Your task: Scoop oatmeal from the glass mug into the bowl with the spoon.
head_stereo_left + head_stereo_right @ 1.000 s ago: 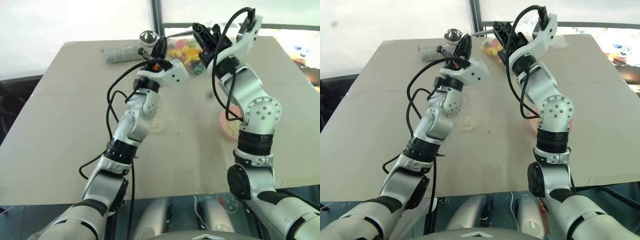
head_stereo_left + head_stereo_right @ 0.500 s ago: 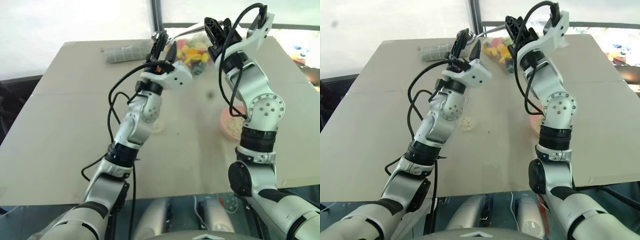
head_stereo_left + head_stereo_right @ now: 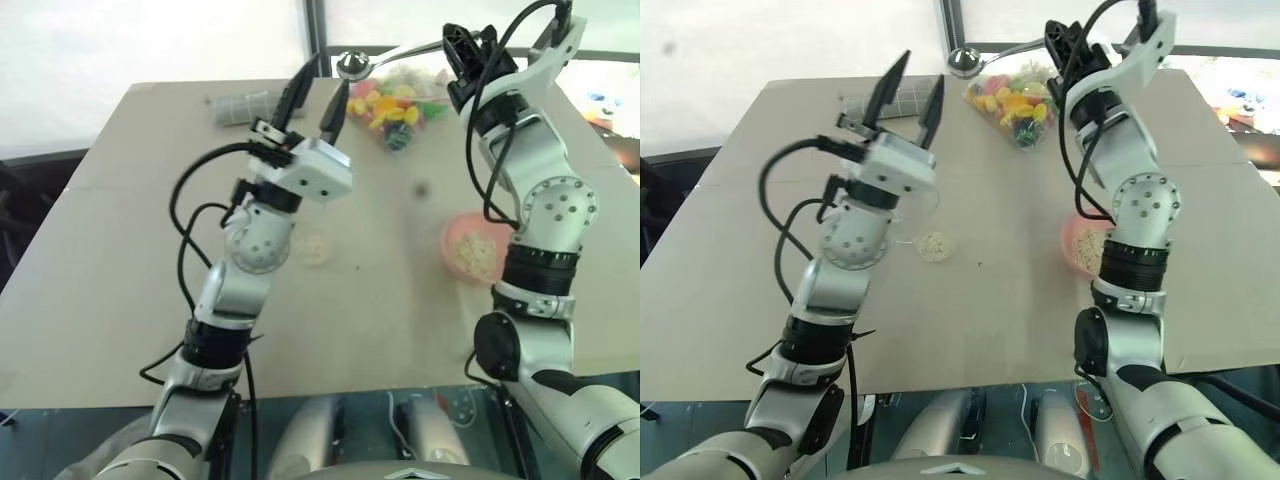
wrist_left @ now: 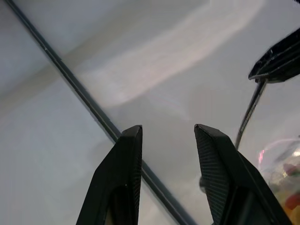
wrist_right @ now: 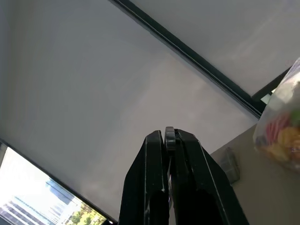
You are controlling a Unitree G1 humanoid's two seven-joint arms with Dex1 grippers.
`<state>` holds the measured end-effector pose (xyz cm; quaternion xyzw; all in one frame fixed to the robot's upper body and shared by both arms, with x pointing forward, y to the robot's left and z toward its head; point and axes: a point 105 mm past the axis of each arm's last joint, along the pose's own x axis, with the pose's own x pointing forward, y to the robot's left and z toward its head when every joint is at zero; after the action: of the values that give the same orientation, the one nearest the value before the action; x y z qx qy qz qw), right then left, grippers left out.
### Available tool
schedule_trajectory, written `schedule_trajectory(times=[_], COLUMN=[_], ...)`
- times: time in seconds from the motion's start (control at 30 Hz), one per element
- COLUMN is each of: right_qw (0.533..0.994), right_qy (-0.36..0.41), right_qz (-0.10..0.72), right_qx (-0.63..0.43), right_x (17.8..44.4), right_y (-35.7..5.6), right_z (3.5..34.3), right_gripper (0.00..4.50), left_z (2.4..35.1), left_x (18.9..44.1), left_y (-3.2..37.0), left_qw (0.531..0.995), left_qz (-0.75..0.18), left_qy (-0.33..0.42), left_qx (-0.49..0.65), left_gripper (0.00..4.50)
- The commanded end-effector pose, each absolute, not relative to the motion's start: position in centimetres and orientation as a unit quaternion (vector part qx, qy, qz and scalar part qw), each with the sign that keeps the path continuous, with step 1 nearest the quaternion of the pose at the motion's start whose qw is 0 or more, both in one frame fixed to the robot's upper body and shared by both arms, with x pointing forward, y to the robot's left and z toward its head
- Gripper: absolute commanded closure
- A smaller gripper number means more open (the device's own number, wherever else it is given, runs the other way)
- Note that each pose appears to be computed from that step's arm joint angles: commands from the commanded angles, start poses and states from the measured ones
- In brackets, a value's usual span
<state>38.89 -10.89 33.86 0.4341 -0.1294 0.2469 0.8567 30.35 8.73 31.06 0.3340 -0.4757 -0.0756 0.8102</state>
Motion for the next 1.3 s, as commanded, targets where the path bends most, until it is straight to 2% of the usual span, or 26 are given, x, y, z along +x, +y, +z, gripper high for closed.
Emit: schedule_trajectory(times=[0.03, 0.27, 0.5, 0.63, 0.7, 0.87, 1.0, 1.17, 1.3], right_qw=[0.858, 0.867, 0.872, 0.875, 0.876, 0.879, 0.890, 0.910, 0.909], right_qy=[-0.169, -0.170, -0.165, -0.164, -0.165, -0.168, -0.152, -0.128, -0.139], right_qz=[0.244, 0.231, 0.233, 0.230, 0.228, 0.220, 0.222, 0.205, 0.189], right_qx=[0.419, 0.407, 0.398, 0.394, 0.393, 0.388, 0.369, 0.337, 0.344], right_x=[38.4, 38.7, 39.2, 39.4, 39.4, 38.9, 37.8, 37.0, 36.8], right_y=[-13.0, -14.3, -14.3, -14.6, -14.7, -15.0, -15.4, -17.0, -17.8], right_z=[35.6, 35.1, 34.6, 34.4, 34.2, 33.9, 32.6, 30.8, 31.1], right_gripper=[4.50, 4.50, 4.50, 4.50, 4.50, 4.50, 4.50, 4.50, 4.50], left_z=[31.9, 29.0, 26.4, 22.3, 19.9, 15.9, 15.1, 14.0, 13.3], left_x=[28.8, 28.0, 25.3, 23.5, 23.5, 24.7, 26.6, 27.5, 27.8], left_y=[11.9, 17.5, 18.8, 19.1, 18.9, 18.3, 17.8, 18.6, 18.1], left_qw=[0.834, 0.919, 0.950, 0.973, 0.984, 0.993, 0.992, 0.993, 0.992], left_qz=[-0.046, 0.060, 0.080, 0.055, 0.034, -0.012, -0.044, -0.048, -0.068], left_qy=[-0.458, -0.336, -0.260, -0.182, -0.140, -0.078, -0.080, -0.068, -0.066], left_qx=[0.303, 0.198, 0.155, 0.132, 0.109, 0.084, 0.086, 0.088, 0.086], left_gripper=[2.71, 2.71, 2.71, 2.71, 2.71, 2.71, 2.71, 2.71, 2.71])
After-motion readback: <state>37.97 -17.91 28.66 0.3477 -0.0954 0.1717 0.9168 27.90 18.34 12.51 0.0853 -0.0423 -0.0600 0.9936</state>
